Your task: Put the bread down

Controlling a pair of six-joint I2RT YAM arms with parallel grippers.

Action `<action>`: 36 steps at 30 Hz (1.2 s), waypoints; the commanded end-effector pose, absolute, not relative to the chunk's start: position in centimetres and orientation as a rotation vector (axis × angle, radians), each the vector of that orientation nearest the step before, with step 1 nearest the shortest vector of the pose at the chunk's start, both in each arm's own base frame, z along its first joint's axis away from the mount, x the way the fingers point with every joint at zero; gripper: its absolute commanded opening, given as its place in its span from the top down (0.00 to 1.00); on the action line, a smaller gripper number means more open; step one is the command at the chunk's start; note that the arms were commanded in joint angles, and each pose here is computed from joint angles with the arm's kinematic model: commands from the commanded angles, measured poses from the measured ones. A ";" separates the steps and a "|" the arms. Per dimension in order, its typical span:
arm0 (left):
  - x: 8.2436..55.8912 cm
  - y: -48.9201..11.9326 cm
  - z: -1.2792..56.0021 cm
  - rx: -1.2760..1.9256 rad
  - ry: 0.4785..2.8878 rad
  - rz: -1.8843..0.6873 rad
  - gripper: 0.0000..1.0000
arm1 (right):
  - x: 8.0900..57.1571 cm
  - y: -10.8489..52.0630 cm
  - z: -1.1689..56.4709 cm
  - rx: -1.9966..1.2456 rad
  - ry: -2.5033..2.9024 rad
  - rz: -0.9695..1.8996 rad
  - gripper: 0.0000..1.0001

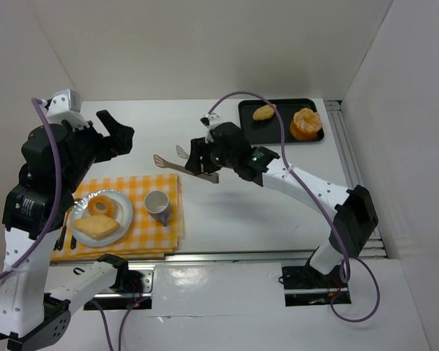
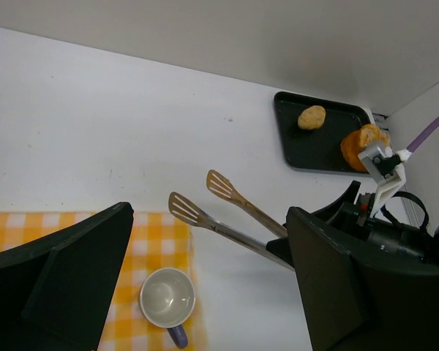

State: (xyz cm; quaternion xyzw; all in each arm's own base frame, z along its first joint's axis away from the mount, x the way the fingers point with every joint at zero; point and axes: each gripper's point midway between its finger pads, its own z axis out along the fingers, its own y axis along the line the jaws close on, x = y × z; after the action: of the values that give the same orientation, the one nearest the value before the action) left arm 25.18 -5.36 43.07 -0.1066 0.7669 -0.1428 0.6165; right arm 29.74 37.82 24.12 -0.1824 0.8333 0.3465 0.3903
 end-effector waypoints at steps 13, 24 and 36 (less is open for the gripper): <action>29.3 -8.4 37.5 -0.123 2.002 -0.350 0.01 | 34.2 28.4 16.5 -0.039 2.129 0.484 0.36; 29.0 -8.5 36.7 -0.116 2.014 -0.357 0.01 | 35.0 27.4 16.1 -0.031 2.153 0.475 0.29; 29.2 -9.8 33.8 -0.074 2.075 -0.416 0.01 | 36.7 9.6 11.6 0.535 2.271 -0.112 0.00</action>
State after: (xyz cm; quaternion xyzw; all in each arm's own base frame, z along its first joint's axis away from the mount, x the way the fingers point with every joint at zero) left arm 28.85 -9.32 32.33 -0.0465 0.8709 -0.1521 0.4651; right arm 37.78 12.92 11.67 0.1700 0.8969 0.0075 0.4081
